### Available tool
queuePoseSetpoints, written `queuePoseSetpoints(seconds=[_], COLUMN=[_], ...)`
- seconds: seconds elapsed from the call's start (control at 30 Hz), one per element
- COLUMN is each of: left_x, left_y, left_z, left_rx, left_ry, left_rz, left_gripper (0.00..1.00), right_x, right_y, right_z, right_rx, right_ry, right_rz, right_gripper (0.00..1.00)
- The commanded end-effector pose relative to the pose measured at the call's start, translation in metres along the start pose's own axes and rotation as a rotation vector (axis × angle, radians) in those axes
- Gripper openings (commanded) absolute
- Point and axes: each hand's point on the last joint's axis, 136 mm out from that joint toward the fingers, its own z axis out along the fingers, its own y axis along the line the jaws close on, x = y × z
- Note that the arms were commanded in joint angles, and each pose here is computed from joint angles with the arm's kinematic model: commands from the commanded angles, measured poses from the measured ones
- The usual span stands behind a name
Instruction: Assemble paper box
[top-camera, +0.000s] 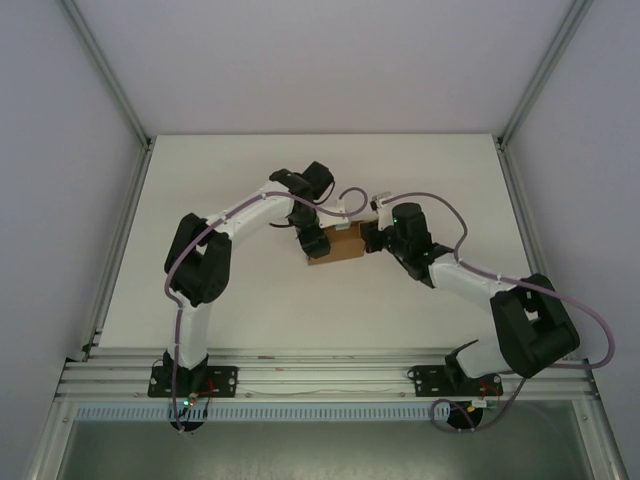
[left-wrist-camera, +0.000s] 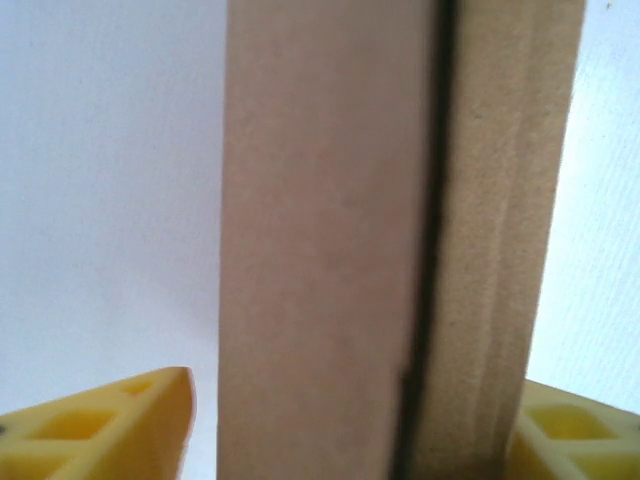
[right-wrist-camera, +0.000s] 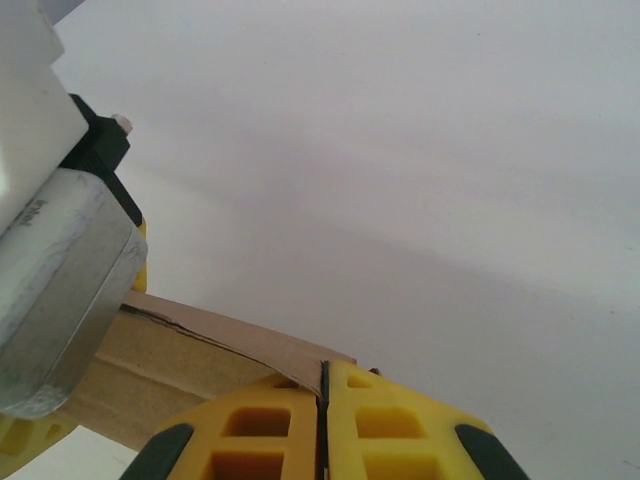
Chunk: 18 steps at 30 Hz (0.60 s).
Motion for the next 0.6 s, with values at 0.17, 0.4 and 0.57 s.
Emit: queuePoseSetpoints(seconds=[0.17,0.4,0.57], left_x=[-0.029,-0.003,0.025], left_y=[0.009,0.022,0.016], left_z=[-0.043,-0.072,-0.075], left_rx=[-0.124,-0.316,-0.331], left_ry=[-0.154,-0.237,-0.258], left_rz=[-0.075,-0.338,-0.487], left_gripper=[1.00,1.00,0.67], right_x=[0.047,0.049,0.054], right_y=[-0.006,-0.007,-0.004], right_z=[0.004,0.005,0.006], right_rx=[0.077,0.123,0.128], right_ry=[0.205,0.205,0.228], right_rz=[0.002,0.029,0.027], right_gripper=[0.08,0.08,0.08])
